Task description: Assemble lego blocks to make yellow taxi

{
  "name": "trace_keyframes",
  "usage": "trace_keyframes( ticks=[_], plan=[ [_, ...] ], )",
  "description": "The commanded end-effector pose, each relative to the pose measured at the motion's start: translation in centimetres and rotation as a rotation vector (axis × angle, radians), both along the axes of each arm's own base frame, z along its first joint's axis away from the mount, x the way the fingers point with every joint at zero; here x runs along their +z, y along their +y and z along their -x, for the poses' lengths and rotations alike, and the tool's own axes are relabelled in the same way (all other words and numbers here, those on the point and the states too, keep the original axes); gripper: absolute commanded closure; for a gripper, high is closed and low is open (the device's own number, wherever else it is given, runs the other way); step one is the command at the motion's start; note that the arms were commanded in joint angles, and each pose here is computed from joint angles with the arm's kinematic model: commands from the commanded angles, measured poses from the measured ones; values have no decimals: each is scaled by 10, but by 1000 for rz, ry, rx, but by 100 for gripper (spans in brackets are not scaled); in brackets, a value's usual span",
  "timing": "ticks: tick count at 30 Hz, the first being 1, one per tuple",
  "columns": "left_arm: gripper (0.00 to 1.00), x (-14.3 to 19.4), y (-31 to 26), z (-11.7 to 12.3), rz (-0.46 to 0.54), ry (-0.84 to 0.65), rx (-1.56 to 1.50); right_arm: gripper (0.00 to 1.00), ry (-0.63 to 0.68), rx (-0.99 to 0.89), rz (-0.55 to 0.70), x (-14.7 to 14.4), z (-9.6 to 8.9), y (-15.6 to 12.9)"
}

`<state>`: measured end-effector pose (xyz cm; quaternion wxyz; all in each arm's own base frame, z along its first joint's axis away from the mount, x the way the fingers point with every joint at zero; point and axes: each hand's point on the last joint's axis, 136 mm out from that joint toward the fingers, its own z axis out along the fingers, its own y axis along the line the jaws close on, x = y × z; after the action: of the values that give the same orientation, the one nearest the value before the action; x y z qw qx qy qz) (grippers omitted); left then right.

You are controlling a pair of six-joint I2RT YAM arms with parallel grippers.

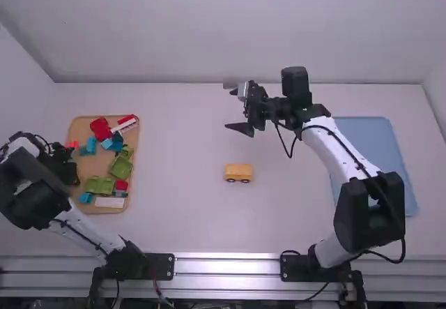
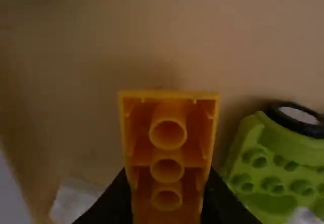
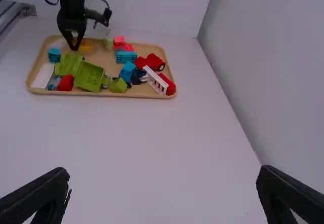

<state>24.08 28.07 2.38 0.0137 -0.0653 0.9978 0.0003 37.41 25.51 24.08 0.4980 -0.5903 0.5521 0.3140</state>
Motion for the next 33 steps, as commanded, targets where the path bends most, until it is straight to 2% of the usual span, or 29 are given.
trace_keyframes(
  ticks=[1,3,5,7,14,16,20,23,26,28,29,31,33],
  plan=[
    [82,21,10,-17,3,-59,50,1,-26,3,-13,12,-4,2],
    [86,41,9,-25,22,-93,57,1,-21,-5,-19,13,-6,2],
    [95,65,1,-36,50,-151,47,1,2,-34,-24,15,-10,1],
    [98,88,-6,-45,66,-222,38,1,13,-59,-25,15,-14,0],
    [98,155,-42,-51,43,-443,-45,1,53,-63,-40,16,-14,-3],
    [98,187,-75,-62,50,-607,-146,1,41,-39,-54,18,-12,-1],
    [98,220,-143,-76,122,-822,-382,1,58,6,-114,23,-12,10],
    [98,237,-206,-82,218,-957,-551,1,106,51,-176,24,-16,15],
    [98,242,-266,-82,322,-1049,-718,1,135,165,-239,26,-7,16],
    [98,240,-309,-84,411,-1095,-824,1,168,230,-273,28,-2,19],
    [98,240,-312,-84,417,-1096,-829,1,172,233,-274,28,-2,19],
    [98,232,-361,-89,503,-1123,-925,1,213,300,-295,29,5,27],
    [98,229,-385,-90,542,-1147,-975,1,229,329,-301,31,9,31]
  ],
)
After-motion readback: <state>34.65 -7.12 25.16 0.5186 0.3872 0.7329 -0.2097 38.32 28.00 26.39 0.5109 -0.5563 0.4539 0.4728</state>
